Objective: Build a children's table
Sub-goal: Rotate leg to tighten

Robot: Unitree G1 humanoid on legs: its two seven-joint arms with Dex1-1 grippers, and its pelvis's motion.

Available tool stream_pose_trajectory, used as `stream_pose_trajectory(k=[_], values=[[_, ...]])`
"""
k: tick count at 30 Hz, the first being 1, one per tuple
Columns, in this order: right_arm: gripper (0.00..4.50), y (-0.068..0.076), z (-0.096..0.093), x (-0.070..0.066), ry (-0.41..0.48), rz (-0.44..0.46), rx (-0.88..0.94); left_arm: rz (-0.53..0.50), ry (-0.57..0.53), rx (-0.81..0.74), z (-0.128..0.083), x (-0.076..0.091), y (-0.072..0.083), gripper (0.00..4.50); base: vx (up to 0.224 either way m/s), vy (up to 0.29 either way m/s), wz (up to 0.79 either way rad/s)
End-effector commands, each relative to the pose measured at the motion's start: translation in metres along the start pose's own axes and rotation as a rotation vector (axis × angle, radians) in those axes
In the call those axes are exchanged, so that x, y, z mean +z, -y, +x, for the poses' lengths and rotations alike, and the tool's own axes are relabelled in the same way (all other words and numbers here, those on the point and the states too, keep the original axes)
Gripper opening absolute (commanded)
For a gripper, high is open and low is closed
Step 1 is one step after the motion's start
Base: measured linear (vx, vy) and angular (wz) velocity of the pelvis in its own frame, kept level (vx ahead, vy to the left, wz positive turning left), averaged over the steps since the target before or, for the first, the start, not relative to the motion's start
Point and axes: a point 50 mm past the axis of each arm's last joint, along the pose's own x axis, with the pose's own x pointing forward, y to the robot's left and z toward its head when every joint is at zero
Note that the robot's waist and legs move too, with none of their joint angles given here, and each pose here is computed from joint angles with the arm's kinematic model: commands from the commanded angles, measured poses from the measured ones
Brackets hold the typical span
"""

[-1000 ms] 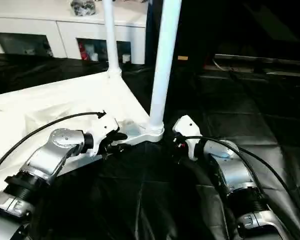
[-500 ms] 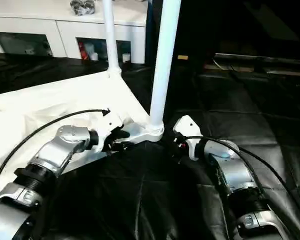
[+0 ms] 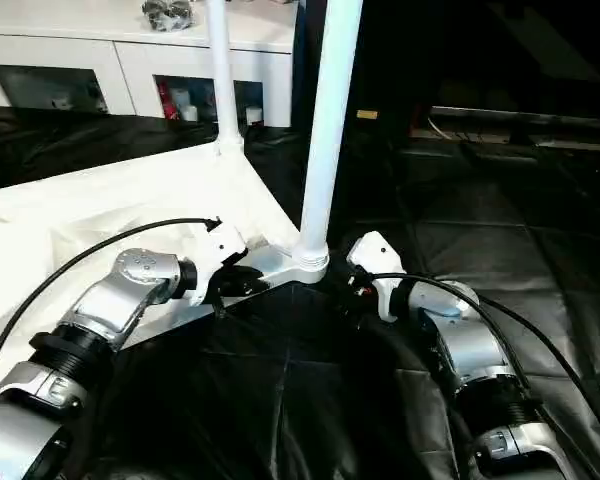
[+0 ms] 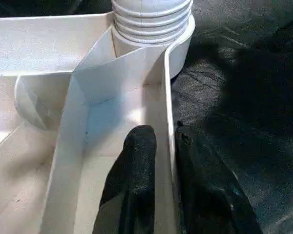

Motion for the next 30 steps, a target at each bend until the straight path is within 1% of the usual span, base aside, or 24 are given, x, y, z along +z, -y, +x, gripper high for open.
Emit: stream_pose_trajectory(k=[1, 2, 3, 4, 5, 7, 8, 10, 14, 16, 19, 20, 21, 23, 24, 25, 28, 30], values=[[4.42, 0.005, -0.006, 0.002, 0.009, 0.007, -0.015, 0.003, -0.017, -0.021, 0.000, -0.004, 0.002, 0.49, 0.000, 0.000, 0.00], [4.47, 0.005, -0.007, 0.003, 0.015, 0.015, -0.007, 0.015, -0.004, -0.050, -0.001, -0.004, 0.005, 0.45, 0.000, 0.000, 0.00], [4.50, 0.005, -0.007, 0.004, 0.019, 0.020, -0.001, 0.024, 0.005, -0.071, -0.002, -0.005, 0.007, 0.32, 0.000, 0.000, 0.00], [4.50, 0.005, -0.007, 0.005, 0.020, 0.021, 0.001, 0.039, 0.022, -0.090, -0.002, -0.004, 0.009, 0.32, 0.000, 0.000, 0.00], [4.50, 0.006, -0.008, 0.006, 0.021, 0.019, 0.004, 0.075, 0.050, -0.126, -0.005, -0.004, 0.014, 0.17, 0.000, 0.000, 0.00], [4.50, 0.006, -0.009, 0.006, 0.013, 0.007, 0.005, 0.108, 0.068, -0.153, -0.007, -0.005, 0.018, 0.07, 0.000, 0.000, 0.00], [4.50, 0.006, -0.009, 0.006, 0.012, 0.007, 0.009, 0.109, 0.070, -0.157, -0.008, -0.005, 0.019, 0.04, 0.000, 0.000, 0.00], [4.50, 0.003, -0.010, 0.004, 0.003, 0.009, 0.048, 0.119, 0.101, -0.219, -0.012, -0.006, 0.028, 0.01, 0.000, 0.000, 0.00], [4.50, 0.003, -0.009, 0.004, -0.001, 0.002, 0.061, 0.123, 0.125, -0.256, -0.015, -0.006, 0.034, 0.01, 0.000, 0.000, 0.00], [4.50, 0.001, -0.009, 0.005, -0.003, -0.002, 0.096, 0.123, 0.130, -0.278, -0.017, -0.007, 0.038, 0.01, 0.000, 0.000, 0.00], [4.50, -0.001, -0.007, 0.005, -0.012, -0.003, 0.133, 0.128, 0.124, -0.275, -0.018, -0.010, 0.039, 0.01, 0.000, 0.000, 0.00], [4.33, -0.002, -0.006, 0.005, -0.016, -0.004, 0.139, 0.128, 0.123, -0.276, -0.018, -0.010, 0.040, 0.00, 0.000, 0.000, 0.00], [4.33, -0.002, -0.004, 0.005, -0.024, -0.012, 0.141, 0.128, 0.122, -0.275, -0.019, -0.010, 0.040, 0.00, 0.000, 0.000, 0.00], [4.12, -0.001, -0.002, 0.004, -0.030, -0.016, 0.137, 0.126, 0.123, -0.279, -0.019, -0.010, 0.041, 0.00, 0.000, 0.000, 0.00], [4.12, 0.000, 0.000, 0.005, -0.029, -0.017, 0.134, 0.126, 0.123, -0.277, -0.020, -0.010, 0.040, 0.00, 0.000, 0.000, 0.00], [3.85, 0.000, 0.001, 0.005, -0.027, -0.016, 0.132, 0.126, 0.123, -0.275, -0.020, -0.010, 0.040, 0.00, 0.000, 0.000, 0.00], [3.74, 0.000, 0.004, 0.006, -0.028, -0.019, 0.141, 0.126, 0.121, -0.273, -0.020, -0.011, 0.040, 0.00, 0.000, 0.000, 0.00], [3.54, 0.000, 0.005, 0.007, -0.029, -0.020, 0.143, 0.126, 0.120, -0.269, -0.020, -0.011, 0.040, 0.00, 0.000, 0.000, 0.00]])
